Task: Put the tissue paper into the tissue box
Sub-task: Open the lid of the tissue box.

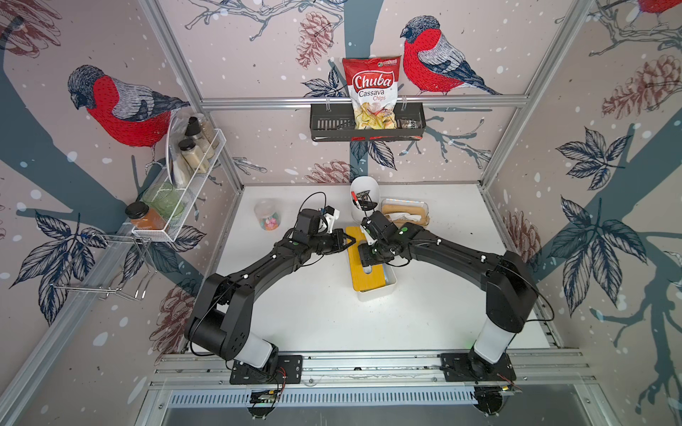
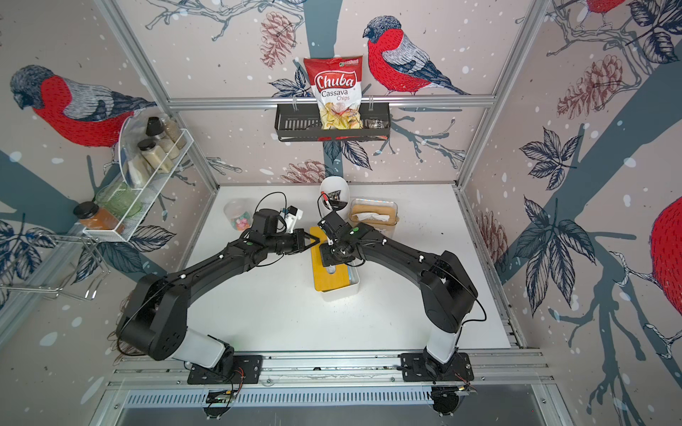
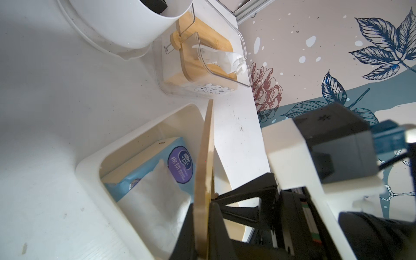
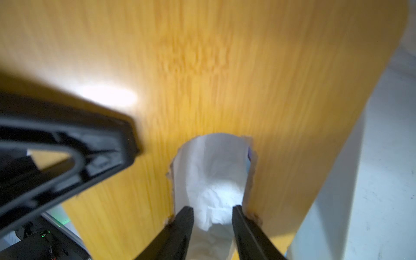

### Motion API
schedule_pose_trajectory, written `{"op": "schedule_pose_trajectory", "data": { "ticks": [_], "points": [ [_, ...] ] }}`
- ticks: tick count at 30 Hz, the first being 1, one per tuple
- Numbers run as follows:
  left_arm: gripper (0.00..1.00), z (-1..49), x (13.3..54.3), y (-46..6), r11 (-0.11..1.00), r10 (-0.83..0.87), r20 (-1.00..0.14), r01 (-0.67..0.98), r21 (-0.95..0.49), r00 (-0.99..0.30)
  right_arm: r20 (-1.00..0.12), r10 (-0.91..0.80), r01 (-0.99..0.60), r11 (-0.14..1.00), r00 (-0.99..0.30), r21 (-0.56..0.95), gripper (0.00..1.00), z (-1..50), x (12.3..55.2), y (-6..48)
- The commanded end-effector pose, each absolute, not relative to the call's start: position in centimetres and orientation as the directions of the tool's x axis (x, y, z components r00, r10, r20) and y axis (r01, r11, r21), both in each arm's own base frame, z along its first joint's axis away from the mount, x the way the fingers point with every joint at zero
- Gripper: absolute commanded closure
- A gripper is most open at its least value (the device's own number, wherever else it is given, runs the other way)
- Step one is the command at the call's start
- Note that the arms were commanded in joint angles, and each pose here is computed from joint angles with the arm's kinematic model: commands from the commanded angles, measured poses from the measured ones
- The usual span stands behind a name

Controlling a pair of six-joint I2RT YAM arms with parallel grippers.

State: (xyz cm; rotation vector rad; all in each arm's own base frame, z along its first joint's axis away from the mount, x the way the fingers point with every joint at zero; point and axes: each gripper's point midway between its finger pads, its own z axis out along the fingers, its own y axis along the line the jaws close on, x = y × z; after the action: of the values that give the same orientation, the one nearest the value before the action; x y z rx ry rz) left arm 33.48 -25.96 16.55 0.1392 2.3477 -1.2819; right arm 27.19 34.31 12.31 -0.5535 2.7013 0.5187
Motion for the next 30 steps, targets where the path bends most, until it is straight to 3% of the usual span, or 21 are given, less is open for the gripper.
{"op": "schedule_pose_trajectory", "data": {
  "ticks": [1,30],
  "points": [
    [1.00,16.74,33.67,-26.14,0.556,-0.111,-0.466,0.334,-0.762,-0.878,-0.480,-0.312,-0.499,0.800,-0.820,0.333,1.00,14.29,27.98,36.67],
    [1.00,15.81,33.74,-25.87,0.554,-0.125,-0.435,0.301,-0.776,-0.892,-0.474,-0.307,-0.499,0.790,-0.825,0.357,1.00,14.10,27.91,36.43]
  ]
}}
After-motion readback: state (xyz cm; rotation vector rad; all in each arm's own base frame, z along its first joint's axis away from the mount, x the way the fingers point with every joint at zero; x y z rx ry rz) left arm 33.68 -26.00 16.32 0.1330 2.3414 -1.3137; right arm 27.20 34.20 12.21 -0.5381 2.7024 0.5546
